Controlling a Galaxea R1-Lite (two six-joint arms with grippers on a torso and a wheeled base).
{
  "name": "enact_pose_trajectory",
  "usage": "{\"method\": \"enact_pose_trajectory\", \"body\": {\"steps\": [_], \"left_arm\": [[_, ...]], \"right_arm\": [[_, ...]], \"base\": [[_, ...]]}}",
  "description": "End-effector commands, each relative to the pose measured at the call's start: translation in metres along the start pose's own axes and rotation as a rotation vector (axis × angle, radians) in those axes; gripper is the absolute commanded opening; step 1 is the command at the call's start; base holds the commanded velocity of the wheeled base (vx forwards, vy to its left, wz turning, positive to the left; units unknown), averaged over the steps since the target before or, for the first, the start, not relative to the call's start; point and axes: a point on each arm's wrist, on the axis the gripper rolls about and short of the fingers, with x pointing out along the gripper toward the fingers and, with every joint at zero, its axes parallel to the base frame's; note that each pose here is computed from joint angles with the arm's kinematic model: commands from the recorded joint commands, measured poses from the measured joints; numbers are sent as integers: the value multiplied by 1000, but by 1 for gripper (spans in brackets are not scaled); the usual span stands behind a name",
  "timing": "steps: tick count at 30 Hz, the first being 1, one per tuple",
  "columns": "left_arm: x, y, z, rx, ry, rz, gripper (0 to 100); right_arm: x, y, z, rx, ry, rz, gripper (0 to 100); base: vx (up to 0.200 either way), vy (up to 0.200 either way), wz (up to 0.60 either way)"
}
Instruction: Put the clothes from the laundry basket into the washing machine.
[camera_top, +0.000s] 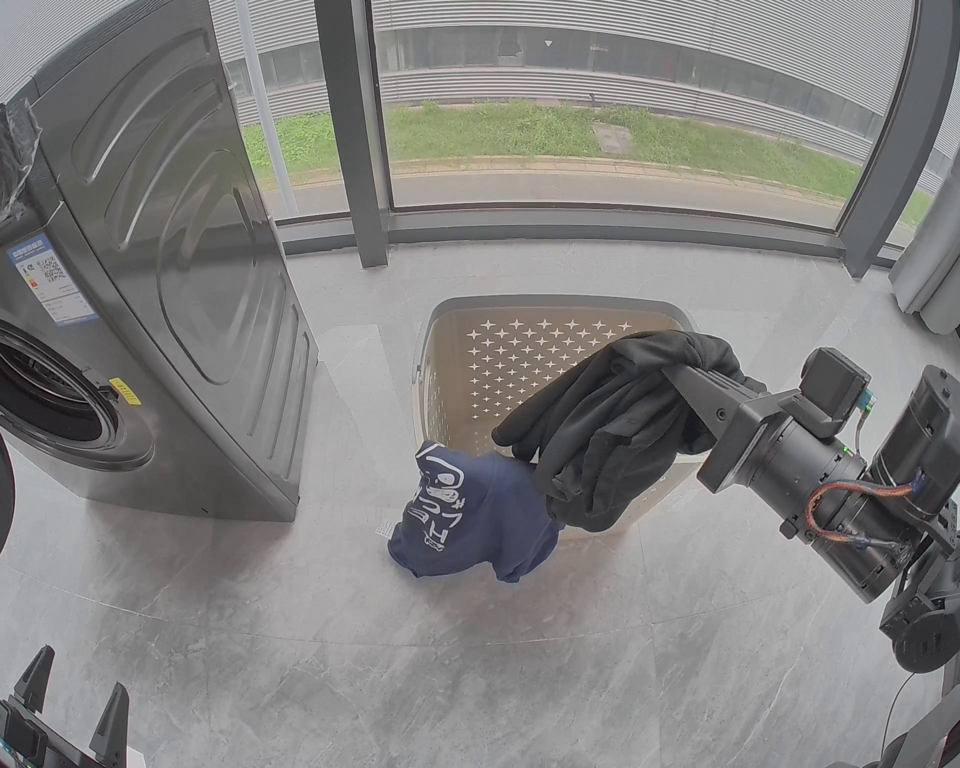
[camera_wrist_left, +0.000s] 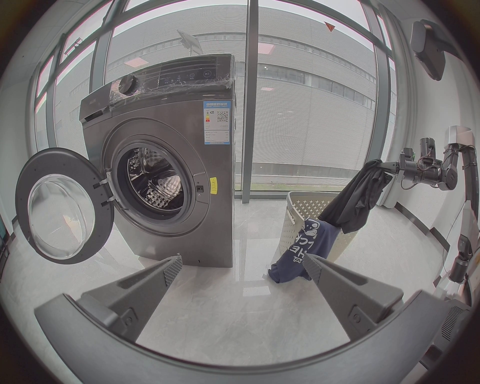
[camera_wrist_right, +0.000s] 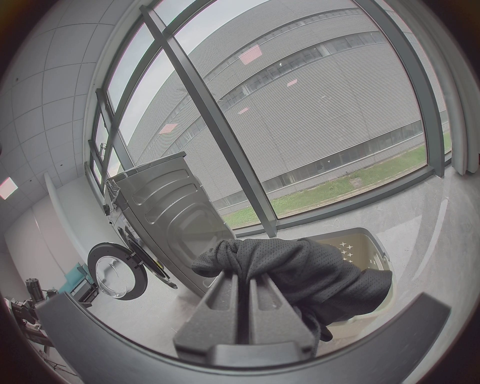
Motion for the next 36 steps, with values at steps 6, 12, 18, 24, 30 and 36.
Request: {"method": "enact_pose_trajectory", "body": {"steps": [6, 12, 18, 24, 30, 36], "left_arm": [[0, 0, -5, -2, 2, 0, 100], [0, 0, -5, -6, 2, 0, 100], [0, 0, -5, -6, 2, 0, 100], [0, 0, -5, -6, 2, 0, 100], [0, 0, -5, -6, 2, 0, 100], [0, 0, -5, -6, 2, 0, 100]], "right_arm": [[1, 1, 2, 4, -13, 5, 0], [2, 1, 1, 4, -11, 5, 0], [2, 1, 1, 5, -12, 4, 0], [1, 1, 2, 4, -14, 6, 0], [1, 1, 2, 5, -13, 4, 0], [0, 1, 1, 5, -9, 6, 0]], "base": [[-67, 0, 0], [0, 33, 0], [0, 200, 0], [0, 200, 0], [0, 200, 0], [0, 67, 0]]}}
